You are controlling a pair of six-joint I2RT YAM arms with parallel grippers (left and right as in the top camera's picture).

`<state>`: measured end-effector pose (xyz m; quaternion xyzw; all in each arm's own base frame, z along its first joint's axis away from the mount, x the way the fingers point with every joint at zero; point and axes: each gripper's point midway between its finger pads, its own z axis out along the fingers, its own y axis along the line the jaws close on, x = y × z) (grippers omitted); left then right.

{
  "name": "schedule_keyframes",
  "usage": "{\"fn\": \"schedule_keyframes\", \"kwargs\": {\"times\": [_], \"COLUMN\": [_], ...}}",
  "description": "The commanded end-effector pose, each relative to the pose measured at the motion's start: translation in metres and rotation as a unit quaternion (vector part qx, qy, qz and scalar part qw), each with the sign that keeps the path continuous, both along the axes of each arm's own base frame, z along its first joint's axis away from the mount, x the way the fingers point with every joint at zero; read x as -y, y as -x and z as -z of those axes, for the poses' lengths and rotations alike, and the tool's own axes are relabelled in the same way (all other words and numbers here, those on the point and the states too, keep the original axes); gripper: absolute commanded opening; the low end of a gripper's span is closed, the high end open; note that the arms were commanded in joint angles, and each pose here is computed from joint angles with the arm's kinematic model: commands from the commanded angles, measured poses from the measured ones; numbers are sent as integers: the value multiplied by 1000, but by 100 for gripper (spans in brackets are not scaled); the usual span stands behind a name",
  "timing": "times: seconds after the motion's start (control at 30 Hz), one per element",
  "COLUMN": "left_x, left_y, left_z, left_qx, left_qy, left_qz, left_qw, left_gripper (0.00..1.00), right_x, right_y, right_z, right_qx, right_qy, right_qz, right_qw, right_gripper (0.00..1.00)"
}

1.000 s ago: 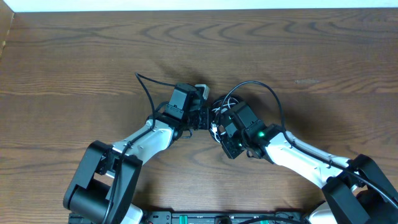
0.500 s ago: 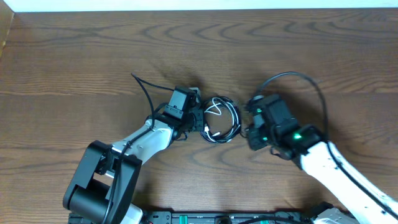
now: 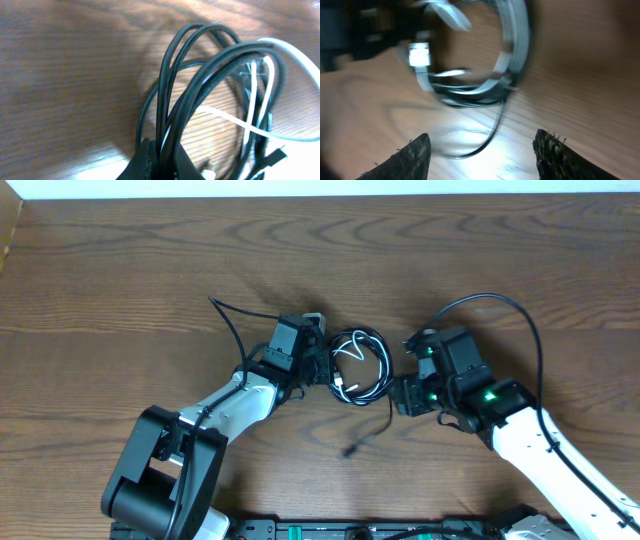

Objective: Untangle cables

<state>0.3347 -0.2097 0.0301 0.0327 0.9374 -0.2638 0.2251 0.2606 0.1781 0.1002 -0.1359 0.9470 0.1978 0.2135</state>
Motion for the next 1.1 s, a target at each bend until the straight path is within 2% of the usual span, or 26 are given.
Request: {"fn": "schedule_keyframes", "kwargs": {"times": [0.0,0.17,0.4,0.5,0.67,0.83,0.9,1.07], "left_x": [10,13,13,13,13,14,14,14], "left_y": [5,7,8,8,8,8,8,8], "left_z": [-4,-5,-5,-5,-5,-5,-5,-5], "left_qx": [-14,-21,-22,-22,-24,-26,-26,-26], "left_qy": [35,45,47,47,48,50,50,50], "left_qz": [12,15,17,17,14,14,14,14], "left_qw": [999,999,999,999,998,998,998,998], "left_gripper": [7,7,7,7,8,8,7,7], "right_x": [-27,-44,-73,-86,-88,-82,-79,-73], "right_y": [8,7,10,11,11,12,11,9], "right_z": [-5,19,64,74,75,79,80,83], "right_qx": [15,13,-10,-7,-3,-10,-10,-17], "right_qy": [-20,7,19,17,18,32,41,51], "right_qz": [-78,-104,-140,-154,-156,-148,-143,-116], "right_qw": [997,994,990,988,988,988,989,992], "right_gripper": [60,56,57,47,14,9,1,1]}}
